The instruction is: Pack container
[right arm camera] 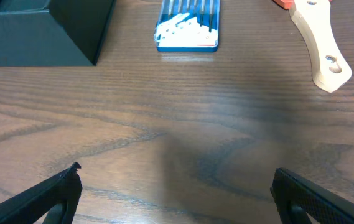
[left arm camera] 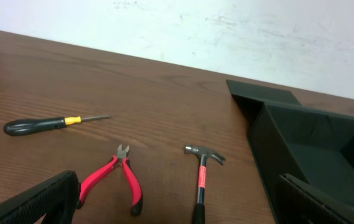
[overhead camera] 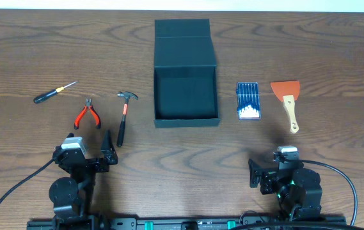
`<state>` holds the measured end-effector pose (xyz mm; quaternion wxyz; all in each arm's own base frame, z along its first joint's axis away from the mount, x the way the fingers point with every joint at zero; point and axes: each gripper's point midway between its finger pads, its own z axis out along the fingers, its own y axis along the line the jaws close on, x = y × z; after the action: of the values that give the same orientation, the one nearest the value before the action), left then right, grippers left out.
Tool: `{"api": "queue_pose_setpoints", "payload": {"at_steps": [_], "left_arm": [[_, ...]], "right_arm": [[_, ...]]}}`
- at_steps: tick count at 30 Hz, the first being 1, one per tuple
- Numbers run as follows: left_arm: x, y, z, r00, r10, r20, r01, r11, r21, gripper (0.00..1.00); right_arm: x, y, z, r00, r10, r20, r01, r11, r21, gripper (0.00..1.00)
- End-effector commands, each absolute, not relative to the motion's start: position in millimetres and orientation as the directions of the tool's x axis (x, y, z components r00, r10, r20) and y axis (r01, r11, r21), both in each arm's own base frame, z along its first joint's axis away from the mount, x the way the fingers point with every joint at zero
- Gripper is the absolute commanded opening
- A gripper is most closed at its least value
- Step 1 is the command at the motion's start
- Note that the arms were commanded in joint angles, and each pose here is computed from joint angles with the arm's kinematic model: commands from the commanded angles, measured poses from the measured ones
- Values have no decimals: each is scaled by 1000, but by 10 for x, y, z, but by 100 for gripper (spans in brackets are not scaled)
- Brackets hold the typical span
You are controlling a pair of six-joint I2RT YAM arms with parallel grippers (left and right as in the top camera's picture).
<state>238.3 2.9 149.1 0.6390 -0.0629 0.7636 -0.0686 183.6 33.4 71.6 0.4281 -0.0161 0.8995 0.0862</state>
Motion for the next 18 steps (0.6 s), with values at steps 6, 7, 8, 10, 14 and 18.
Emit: {"api": "queue_pose_setpoints", "payload": {"at_steps": [6,7,8,10,14,18], "left_arm": [[2372,6,1354,-216,-171,-961,0,985,-175,99],[2372,6,1354,-216,-171,-961,0,985,-175,98],[2372,6,1354,-216,-171,-961,0,985,-175,98],[2372,6,1354,-216,-171,-961,0,985,-175,99],[2372,6,1354,-216,-171,-961,0,985,-175,98],[2372,6,1354,-216,-171,-961,0,985,-175,99]], "right_arm": [[1838,321,713,-630,42,-776,-101,986,135,99],[1839,321,714,-629,42,-776,-101,986,135,99],[1838,321,713,-630,42,-776,-101,986,135,99],[1838,321,713,-630,42,-776,-101,986,135,99],[1839,321,714,-629,42,-776,-101,986,135,99],[1838,321,713,-630,42,-776,-101,986,135,99]]}}
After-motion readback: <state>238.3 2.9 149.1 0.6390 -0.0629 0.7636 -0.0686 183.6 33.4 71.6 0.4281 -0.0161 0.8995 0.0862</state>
